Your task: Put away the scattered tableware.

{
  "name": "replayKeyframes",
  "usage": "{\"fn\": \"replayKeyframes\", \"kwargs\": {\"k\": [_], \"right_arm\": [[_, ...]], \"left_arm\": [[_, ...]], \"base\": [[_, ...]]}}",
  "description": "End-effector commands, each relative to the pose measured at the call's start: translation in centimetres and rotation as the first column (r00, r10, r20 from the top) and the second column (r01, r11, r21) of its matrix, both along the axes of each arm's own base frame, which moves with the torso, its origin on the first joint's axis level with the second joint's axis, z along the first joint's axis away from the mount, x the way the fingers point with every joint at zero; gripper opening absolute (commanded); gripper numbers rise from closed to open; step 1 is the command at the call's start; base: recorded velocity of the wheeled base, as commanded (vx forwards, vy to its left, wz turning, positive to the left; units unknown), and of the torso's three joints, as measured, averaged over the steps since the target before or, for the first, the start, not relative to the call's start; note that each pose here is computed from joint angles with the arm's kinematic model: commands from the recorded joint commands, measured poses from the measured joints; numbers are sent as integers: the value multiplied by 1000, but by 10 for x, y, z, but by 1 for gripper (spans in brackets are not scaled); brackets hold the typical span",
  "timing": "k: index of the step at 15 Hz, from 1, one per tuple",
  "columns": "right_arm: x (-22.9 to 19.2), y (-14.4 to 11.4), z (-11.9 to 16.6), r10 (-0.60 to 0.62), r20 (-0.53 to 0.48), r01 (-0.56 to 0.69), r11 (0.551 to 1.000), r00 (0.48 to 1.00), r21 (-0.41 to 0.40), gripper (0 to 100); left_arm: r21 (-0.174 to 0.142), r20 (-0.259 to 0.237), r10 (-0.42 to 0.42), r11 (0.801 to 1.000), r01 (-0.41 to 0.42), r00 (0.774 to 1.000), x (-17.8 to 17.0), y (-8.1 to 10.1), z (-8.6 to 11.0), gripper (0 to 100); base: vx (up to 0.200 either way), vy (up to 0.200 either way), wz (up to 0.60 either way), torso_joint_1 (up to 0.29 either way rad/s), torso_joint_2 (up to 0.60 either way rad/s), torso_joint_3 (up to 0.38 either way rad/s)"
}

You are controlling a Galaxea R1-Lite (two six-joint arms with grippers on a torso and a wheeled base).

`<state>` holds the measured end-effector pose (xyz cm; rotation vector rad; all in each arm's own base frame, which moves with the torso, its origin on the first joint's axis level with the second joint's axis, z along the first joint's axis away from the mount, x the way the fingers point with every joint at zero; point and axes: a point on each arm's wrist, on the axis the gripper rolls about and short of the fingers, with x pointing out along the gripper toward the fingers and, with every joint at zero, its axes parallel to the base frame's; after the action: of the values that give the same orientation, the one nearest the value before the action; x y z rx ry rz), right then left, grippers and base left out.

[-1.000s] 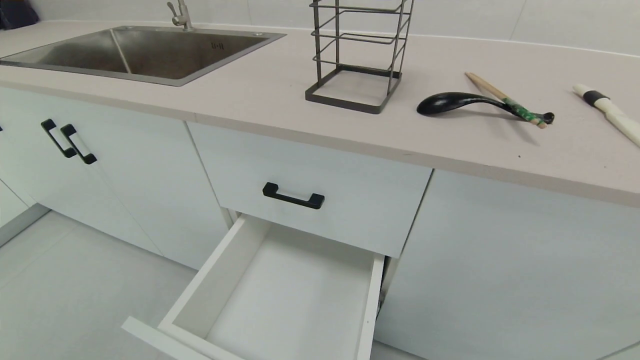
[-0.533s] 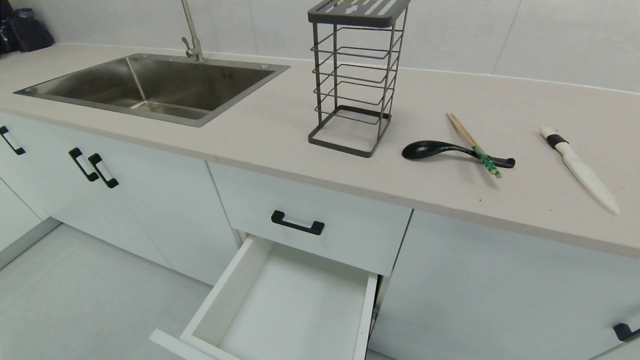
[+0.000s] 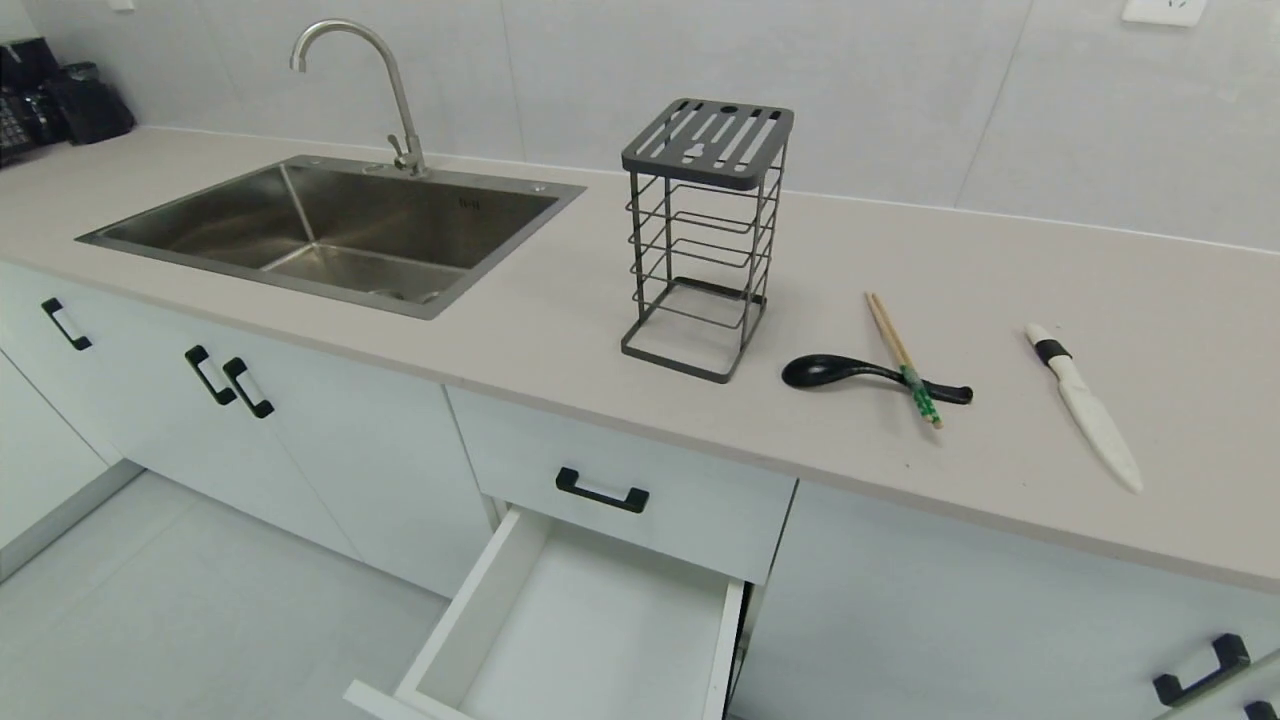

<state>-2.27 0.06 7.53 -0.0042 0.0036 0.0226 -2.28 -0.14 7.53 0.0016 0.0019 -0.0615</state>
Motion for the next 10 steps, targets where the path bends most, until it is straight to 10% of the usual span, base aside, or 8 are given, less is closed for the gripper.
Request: {"fn": "replayKeyframes", "kwargs": {"k": [1, 10], "right_arm": [[0, 0, 0, 0, 1, 0, 1000, 1000, 0, 0], [0, 0, 0, 0, -1, 0, 1000, 1000, 0, 0]], "left_arm": [[0, -1, 0, 1000, 0, 1000, 0, 0, 0, 100], [1, -1, 0, 1000, 0, 1000, 0, 0, 0, 100]], "base": [[0, 0, 0, 373, -491, -251], [0, 0, 0, 289, -523, -253]]}}
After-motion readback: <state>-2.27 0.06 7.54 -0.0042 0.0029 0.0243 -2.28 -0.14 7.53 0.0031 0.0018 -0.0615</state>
